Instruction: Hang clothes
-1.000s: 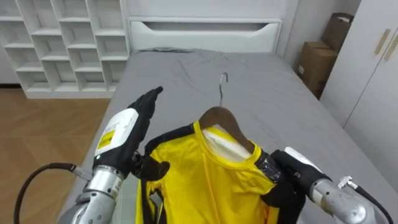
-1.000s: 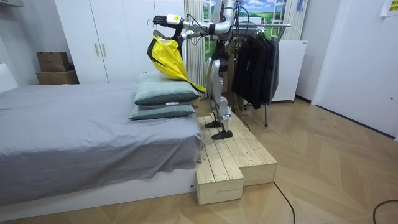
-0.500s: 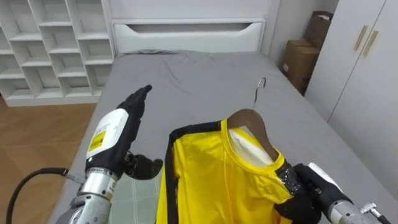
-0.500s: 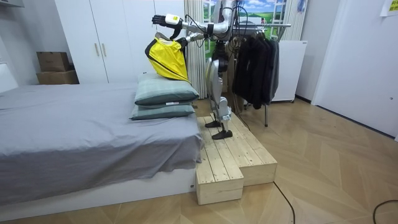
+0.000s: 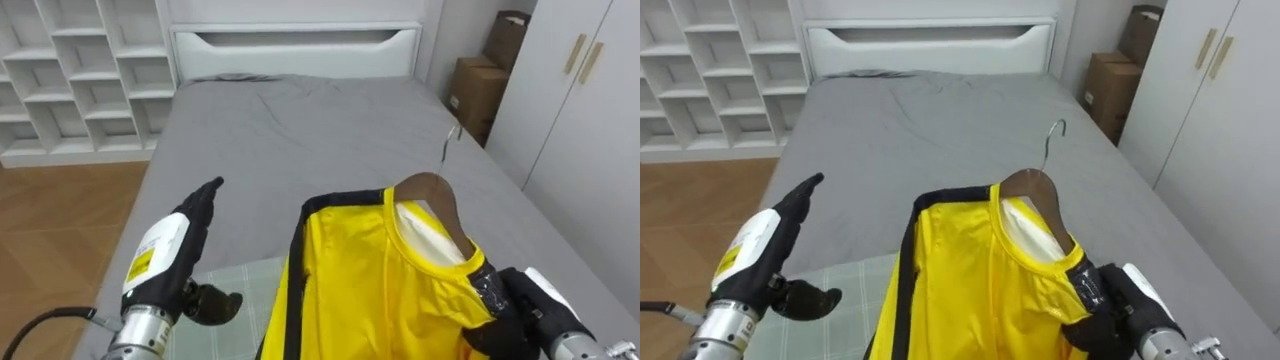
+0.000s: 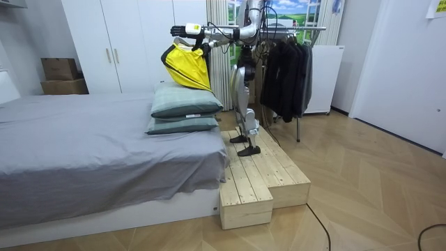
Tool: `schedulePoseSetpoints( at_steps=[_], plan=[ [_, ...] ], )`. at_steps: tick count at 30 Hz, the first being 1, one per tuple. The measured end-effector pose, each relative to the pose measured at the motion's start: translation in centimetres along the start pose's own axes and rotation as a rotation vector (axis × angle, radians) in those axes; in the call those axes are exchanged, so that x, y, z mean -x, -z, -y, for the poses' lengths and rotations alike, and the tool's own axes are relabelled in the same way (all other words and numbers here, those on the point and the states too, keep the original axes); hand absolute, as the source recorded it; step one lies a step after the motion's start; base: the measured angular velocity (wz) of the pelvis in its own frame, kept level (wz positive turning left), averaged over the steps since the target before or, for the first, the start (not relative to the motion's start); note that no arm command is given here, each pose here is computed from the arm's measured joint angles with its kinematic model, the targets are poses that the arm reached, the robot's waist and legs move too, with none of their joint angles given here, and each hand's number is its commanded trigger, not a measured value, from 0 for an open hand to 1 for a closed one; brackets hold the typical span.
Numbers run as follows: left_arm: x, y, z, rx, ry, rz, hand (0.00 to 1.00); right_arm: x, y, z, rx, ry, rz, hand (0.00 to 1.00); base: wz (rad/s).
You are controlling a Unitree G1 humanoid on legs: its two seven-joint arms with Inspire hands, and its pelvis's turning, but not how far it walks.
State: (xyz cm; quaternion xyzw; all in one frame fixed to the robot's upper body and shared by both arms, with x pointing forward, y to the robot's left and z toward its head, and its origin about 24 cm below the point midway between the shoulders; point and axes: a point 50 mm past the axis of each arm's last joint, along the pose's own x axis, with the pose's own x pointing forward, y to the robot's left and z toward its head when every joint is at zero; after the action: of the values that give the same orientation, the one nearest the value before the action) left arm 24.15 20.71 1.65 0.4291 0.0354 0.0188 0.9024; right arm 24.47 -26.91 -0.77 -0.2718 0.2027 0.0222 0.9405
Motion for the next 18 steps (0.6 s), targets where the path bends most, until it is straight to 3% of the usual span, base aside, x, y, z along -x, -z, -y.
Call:
schedulePoseSetpoints(
  at_steps=[6,11,18],
  plan=[
    [2.2,5.6,1.5,0.109,0.049,-0.261,0.00,0.5,0.6,1.4,0.011,0.085,-0.022,1.00,-0.03],
    [4.9,10.2,1.8,0.200,-0.004,-0.498,0.00,1.2,0.9,2.0,0.033,0.151,-0.025,1.00,-0.12],
    [8.5,13.3,2.3,0.255,-0.049,-0.686,0.00,1.4,0.2,2.9,0.063,0.192,0.000,1.00,0.00]
  ],
)
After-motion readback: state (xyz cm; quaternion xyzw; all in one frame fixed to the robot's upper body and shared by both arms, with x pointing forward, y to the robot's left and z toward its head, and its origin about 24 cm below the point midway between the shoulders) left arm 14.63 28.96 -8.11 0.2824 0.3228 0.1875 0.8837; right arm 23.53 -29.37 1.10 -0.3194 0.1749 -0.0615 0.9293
